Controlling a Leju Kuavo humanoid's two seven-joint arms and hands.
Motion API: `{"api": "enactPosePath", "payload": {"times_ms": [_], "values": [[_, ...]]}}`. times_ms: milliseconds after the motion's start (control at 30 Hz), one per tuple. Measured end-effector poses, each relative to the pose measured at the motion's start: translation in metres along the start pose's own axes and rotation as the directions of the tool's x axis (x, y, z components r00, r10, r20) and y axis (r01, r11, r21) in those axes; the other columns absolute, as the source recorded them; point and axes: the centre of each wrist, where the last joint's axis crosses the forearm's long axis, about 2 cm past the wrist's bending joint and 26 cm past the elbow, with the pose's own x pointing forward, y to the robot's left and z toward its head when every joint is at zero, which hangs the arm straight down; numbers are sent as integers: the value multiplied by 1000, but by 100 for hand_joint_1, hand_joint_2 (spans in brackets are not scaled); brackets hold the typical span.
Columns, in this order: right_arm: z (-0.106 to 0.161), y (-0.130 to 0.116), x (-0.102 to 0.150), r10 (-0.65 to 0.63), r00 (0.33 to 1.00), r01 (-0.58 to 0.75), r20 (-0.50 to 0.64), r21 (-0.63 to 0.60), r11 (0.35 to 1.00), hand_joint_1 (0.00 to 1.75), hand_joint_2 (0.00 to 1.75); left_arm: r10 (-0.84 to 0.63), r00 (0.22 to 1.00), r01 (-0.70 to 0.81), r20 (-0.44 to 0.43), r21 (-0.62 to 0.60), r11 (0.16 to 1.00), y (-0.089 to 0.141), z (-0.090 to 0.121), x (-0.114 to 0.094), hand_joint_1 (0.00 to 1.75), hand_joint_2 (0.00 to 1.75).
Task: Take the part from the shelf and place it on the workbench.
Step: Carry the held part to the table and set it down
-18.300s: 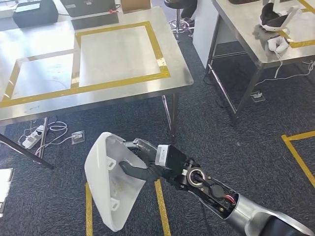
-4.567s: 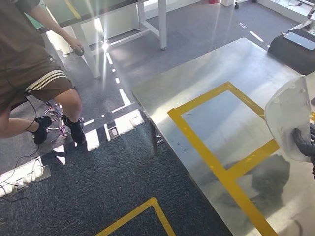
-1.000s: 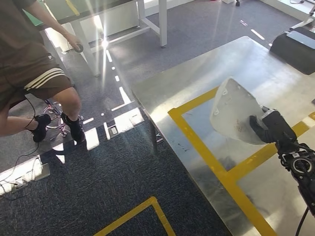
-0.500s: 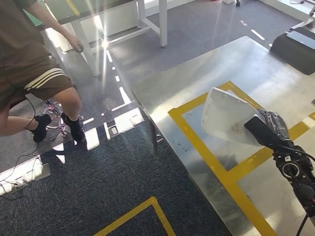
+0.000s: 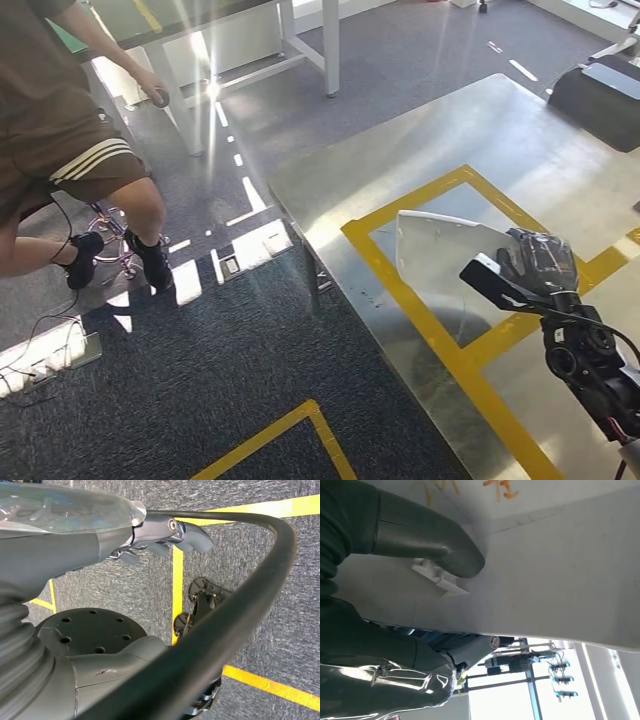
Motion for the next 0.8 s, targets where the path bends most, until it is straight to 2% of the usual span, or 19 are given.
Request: {"api": "enactPosePath", "payload": {"times_ms": [433, 800], "values": [[1, 20, 10, 21, 1000, -22, 20, 39, 999, 175, 175, -2, 1000, 2, 1, -2, 1000, -1, 0, 0, 0, 175], [-1, 29, 15, 76, 997, -76, 13, -10, 997, 175, 175, 0, 1000, 0, -4, -6, 1000, -3, 1, -1, 0, 175]]}}
